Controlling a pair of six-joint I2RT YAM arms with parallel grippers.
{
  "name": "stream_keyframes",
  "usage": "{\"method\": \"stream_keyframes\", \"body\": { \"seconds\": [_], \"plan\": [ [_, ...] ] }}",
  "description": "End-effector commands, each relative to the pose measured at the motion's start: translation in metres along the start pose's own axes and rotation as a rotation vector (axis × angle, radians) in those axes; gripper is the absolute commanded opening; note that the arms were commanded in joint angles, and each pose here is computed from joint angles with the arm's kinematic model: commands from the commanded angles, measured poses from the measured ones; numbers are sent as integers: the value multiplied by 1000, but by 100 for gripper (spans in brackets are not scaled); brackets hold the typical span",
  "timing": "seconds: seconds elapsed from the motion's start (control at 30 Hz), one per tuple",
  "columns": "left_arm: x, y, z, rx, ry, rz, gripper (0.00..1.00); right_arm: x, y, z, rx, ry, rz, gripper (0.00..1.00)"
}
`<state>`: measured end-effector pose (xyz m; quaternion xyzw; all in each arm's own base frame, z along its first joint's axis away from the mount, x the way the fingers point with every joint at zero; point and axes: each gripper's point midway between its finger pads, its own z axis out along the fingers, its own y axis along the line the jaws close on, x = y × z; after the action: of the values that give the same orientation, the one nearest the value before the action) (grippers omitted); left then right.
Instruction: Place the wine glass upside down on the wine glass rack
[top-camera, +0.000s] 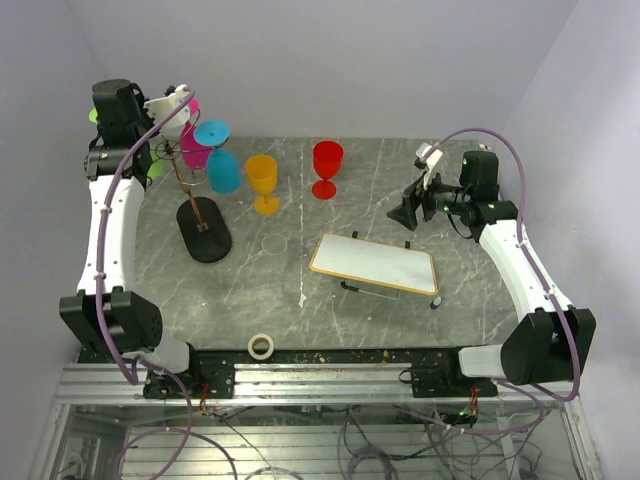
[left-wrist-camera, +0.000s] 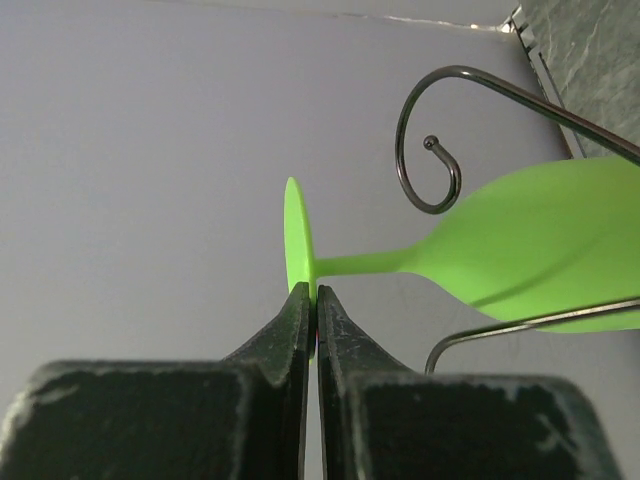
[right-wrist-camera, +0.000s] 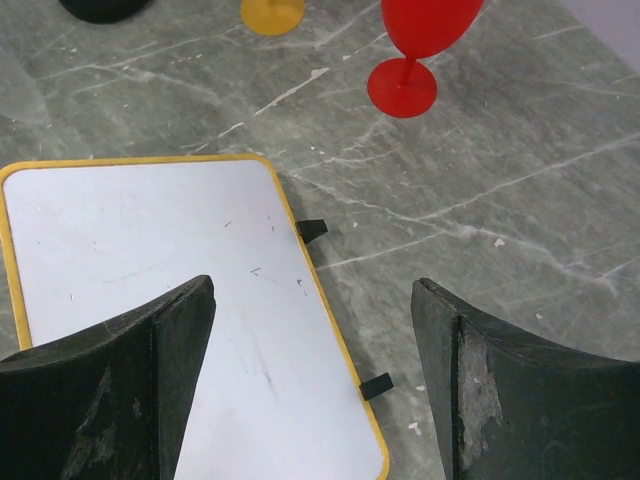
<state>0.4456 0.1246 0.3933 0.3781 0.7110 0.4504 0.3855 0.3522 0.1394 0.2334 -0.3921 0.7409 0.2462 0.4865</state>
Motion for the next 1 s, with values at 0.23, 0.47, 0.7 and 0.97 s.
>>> {"method": "stream_keyframes", "body": {
  "seconds": [0.23,0.47,0.7,0.97],
  "plan": [
    [-29,2,-16,7,-141,34,11,4,-3,4,-2,-9,10,80],
    [-51,-3,-13,14,-206,104,10,8,-4,6,-5,-1,17,80],
    [-68,-4,-7,14,-243,135,10,10,-6,7,0,4,15,80],
    [-69,5,8,-33,-205,63,11,10,-6,7,1,4,15,80]
  ]
}}
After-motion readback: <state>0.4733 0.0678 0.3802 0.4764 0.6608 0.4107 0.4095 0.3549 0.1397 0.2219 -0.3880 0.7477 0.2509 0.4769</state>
